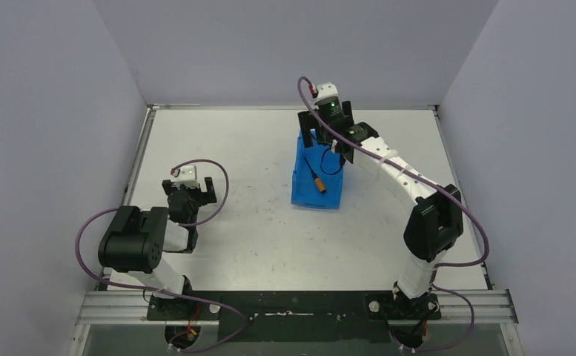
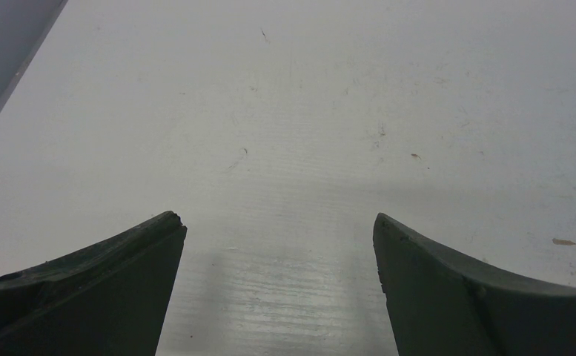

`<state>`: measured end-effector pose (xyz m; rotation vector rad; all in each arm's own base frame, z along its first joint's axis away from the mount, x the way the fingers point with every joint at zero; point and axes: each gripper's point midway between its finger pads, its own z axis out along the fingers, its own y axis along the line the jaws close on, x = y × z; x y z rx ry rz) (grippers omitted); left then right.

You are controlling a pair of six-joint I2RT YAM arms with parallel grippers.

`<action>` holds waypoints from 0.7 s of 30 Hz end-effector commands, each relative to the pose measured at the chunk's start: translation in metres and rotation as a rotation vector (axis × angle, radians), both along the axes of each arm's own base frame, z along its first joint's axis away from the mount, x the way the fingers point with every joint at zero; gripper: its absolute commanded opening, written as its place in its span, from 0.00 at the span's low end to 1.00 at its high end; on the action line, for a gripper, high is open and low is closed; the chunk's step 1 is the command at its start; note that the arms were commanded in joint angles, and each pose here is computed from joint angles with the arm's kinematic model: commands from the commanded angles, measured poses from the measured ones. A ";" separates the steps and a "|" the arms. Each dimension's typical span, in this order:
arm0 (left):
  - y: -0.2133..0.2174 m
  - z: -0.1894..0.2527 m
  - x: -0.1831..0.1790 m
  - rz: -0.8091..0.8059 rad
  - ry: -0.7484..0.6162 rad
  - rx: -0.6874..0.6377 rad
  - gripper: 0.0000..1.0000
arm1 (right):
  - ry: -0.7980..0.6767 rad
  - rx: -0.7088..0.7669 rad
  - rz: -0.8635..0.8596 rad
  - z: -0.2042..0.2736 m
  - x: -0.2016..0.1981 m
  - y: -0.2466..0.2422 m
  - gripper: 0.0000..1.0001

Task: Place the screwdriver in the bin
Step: Place the screwdriver in the bin, then reset both arms

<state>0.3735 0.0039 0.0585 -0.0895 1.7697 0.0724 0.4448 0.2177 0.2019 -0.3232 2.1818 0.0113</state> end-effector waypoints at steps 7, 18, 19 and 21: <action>0.000 0.015 0.007 0.003 -0.055 -0.002 0.97 | -0.179 0.047 -0.218 0.088 0.004 -0.095 1.00; 0.000 0.015 0.007 0.004 -0.057 -0.002 0.97 | -0.164 0.062 -0.422 0.080 -0.004 -0.212 1.00; -0.001 0.014 0.007 0.003 -0.055 -0.001 0.97 | -0.163 0.067 -0.435 0.079 -0.005 -0.222 1.00; 0.000 0.015 0.007 0.004 -0.056 -0.001 0.97 | -0.158 0.072 -0.442 0.078 -0.007 -0.238 1.00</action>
